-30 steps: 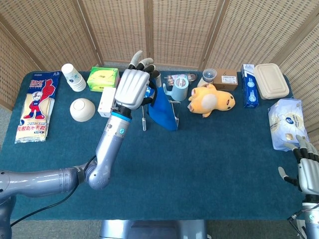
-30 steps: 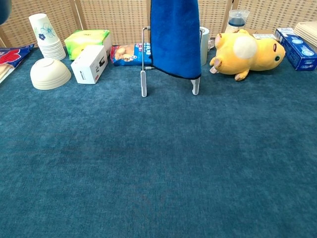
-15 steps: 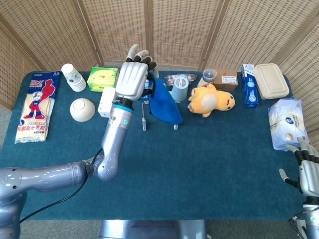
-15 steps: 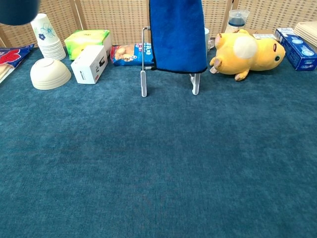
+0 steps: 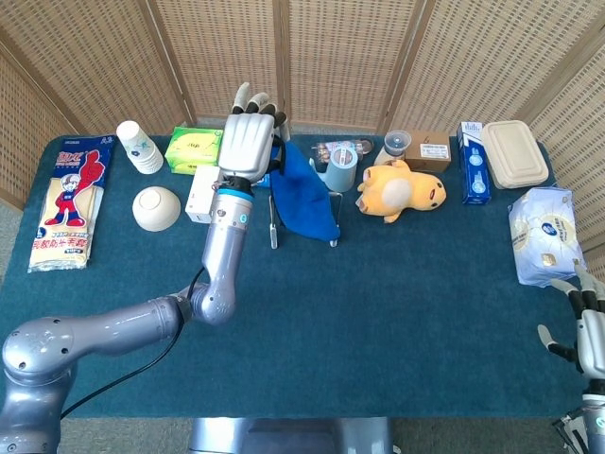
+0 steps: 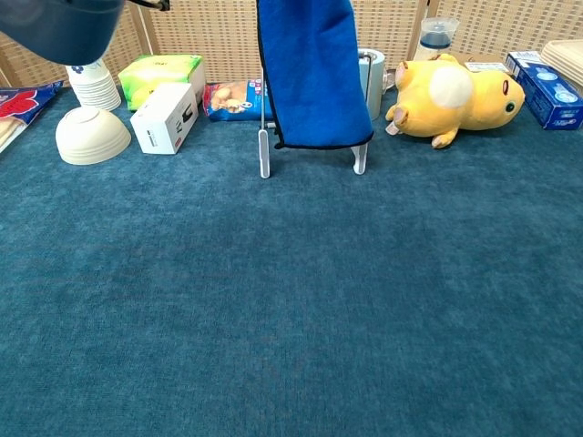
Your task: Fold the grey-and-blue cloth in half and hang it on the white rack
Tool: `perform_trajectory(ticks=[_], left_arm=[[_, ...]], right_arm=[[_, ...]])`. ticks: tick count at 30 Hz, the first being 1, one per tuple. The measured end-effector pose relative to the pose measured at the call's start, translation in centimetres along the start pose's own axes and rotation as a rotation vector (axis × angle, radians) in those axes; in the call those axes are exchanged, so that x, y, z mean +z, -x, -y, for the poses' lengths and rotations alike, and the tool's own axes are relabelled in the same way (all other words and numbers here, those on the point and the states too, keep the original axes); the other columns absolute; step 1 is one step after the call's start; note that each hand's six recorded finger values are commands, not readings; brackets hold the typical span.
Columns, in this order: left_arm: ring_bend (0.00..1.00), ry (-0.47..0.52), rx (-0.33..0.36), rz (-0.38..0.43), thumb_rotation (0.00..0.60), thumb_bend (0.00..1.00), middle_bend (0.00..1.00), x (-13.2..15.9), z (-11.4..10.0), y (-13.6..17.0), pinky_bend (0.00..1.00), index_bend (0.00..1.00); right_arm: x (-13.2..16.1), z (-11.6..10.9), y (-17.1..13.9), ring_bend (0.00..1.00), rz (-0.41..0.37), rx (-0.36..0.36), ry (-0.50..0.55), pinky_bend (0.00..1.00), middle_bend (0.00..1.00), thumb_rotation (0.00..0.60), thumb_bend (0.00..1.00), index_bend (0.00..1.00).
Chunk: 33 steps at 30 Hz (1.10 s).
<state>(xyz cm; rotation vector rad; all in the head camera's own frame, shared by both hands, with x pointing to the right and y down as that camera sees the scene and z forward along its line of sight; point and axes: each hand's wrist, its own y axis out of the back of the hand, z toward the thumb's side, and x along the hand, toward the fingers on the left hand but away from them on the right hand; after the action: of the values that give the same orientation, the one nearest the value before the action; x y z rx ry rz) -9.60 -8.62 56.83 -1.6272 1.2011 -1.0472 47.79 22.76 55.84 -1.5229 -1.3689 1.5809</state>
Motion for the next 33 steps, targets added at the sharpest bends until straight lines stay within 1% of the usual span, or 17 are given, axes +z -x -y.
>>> perform_trajectory(ticks=[8, 17, 25, 33], left_arm=[[0.21, -0.018, 0.001, -0.017, 0.600, 0.54, 0.44, 0.0, 1.5, -1.7, 0.00, 0.78], [0.21, -0.018, -0.020, 0.006, 0.600, 0.54, 0.44, 1.6, 3.9, -2.8, 0.00, 0.77], [0.21, -0.033, -0.016, 0.020, 0.600, 0.54, 0.43, 2.5, 4.8, -3.8, 0.00, 0.77], [0.21, -0.032, -0.027, 0.013, 0.600, 0.54, 0.43, 2.7, 5.3, -4.8, 0.00, 0.77]], right_arm=[[-0.2, -0.2, -0.4, 0.00, 0.015, -0.002, -0.004, 0.00, 0.05, 0.600, 0.26, 0.22], [-0.5, -0.2, -0.4, 0.00, 0.028, -0.001, -0.008, 0.00, 0.05, 0.600, 0.26, 0.21], [-0.8, -0.3, -0.4, 0.00, 0.046, -0.002, -0.011, 0.00, 0.05, 0.600, 0.26, 0.21], [-0.8, -0.5, -0.3, 0.00, 0.058, -0.006, -0.019, 0.00, 0.05, 0.600, 0.26, 0.21]])
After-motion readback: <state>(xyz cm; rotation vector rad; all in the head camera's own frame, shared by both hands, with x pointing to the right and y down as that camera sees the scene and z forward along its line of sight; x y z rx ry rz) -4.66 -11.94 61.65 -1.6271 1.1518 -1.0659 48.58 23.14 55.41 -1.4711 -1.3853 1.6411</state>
